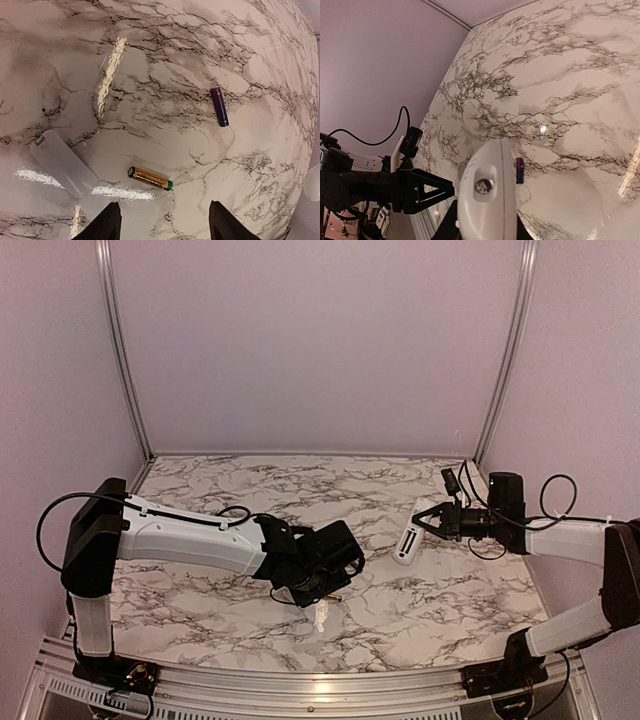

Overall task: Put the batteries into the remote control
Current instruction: Move the battery to the center of the board.

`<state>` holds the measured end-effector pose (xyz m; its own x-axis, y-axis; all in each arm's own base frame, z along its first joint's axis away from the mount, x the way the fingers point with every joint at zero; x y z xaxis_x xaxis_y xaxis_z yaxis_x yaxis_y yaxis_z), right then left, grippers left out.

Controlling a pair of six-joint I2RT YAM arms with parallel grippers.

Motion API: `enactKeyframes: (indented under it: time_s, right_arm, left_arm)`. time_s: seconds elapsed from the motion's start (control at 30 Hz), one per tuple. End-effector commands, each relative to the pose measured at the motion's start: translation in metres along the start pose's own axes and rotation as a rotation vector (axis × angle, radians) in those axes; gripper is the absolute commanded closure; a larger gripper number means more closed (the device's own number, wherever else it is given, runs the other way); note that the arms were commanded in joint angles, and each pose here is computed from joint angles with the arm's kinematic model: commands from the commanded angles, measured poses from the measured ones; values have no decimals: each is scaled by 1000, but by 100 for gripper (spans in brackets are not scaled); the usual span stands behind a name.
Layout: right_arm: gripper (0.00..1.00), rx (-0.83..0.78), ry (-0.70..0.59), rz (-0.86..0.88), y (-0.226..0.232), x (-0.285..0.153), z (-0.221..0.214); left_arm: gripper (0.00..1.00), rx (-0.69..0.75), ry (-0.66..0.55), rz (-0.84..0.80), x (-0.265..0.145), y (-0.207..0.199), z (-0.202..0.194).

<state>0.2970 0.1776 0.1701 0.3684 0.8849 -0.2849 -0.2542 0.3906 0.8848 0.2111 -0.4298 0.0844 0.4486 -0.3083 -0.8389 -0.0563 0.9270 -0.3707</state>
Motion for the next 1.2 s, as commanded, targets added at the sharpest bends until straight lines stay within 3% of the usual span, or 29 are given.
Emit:
enactKeyframes:
  time_s: [0.0, 0.5, 1.17]
  right_arm:
    - [100, -37, -21, 2, 6, -5, 7]
    - [100, -38, -20, 2, 6, -4, 8]
    - [100, -31, -28, 10, 6, -5, 10]
  left_arm:
    - [40, -3, 52, 41, 14, -1, -13]
    - [54, 29, 81, 138, 41, 10, -22]
    - [63, 79, 115, 245, 63, 31, -16]
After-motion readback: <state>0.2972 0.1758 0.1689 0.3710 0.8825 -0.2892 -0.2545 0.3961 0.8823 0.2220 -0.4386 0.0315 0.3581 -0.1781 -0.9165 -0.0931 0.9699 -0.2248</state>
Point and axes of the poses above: each gripper's point midway between its finger pads, its own x axis out along the fingers, its own y axis along the line the jaws close on, z = x × y, the point moved 1 cm from there along -x, back along the fingers, and after that the axes turned 14 degrees about x, right-handed, at the moved point
